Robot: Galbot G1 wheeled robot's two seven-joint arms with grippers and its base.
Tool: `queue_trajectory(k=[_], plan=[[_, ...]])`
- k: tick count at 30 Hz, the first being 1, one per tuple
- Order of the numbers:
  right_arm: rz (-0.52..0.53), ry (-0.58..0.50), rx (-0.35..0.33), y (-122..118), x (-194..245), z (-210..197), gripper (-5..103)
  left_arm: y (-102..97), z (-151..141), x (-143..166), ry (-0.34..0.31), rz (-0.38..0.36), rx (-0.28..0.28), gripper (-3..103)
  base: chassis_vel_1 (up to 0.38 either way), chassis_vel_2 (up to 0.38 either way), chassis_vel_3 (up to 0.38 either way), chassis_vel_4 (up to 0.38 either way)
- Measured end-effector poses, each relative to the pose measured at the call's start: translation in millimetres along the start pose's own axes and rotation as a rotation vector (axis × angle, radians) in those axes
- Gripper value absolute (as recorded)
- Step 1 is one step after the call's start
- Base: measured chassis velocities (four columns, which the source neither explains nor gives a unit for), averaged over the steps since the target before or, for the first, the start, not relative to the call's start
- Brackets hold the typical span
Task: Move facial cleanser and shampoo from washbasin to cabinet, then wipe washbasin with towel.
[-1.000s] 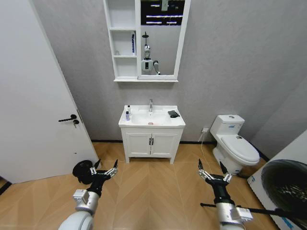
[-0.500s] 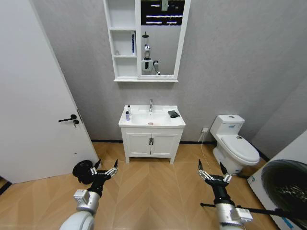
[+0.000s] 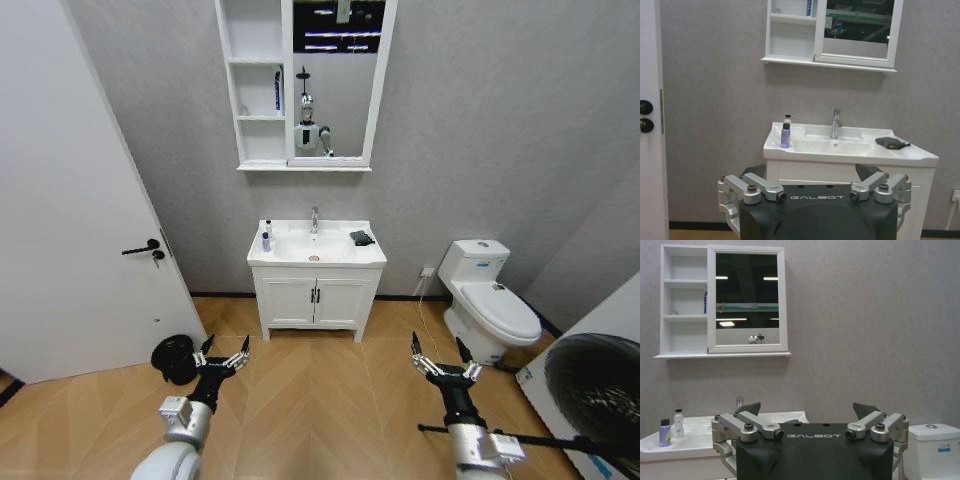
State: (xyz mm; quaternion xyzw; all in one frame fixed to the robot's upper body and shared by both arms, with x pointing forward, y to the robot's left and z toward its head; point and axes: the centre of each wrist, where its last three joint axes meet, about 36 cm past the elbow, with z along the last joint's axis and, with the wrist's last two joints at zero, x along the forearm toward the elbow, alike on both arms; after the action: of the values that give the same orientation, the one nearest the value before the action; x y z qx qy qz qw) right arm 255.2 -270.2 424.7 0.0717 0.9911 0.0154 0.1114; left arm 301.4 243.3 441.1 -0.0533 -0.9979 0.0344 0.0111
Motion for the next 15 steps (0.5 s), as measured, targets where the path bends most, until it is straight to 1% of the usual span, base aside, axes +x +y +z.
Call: queue_trajectory(k=[6, 12, 15], plan=[[0.0, -0.001, -0.002, 0.6, 0.9, 0.7, 100, -2.1, 1.1, 1.0, 0.004, 0.002, -0.001, 98, -0.128, 0.111, 0.136, -0.124], [0.003, -0.003, 0.001, -1.6, 2.3, 1.0, 100, -5.1, 2.1, 0.8, 0.006, 0.009, -0.001, 98, -0.203, 0.226, 0.228, -0.222], [0.004, -0.002, 0.0, -2.0, 2.8, 1.1, 100, -7.2, 3.3, 0.2, 0.009, 0.013, 0.0, 98, -0.262, 0.263, 0.25, -0.268]])
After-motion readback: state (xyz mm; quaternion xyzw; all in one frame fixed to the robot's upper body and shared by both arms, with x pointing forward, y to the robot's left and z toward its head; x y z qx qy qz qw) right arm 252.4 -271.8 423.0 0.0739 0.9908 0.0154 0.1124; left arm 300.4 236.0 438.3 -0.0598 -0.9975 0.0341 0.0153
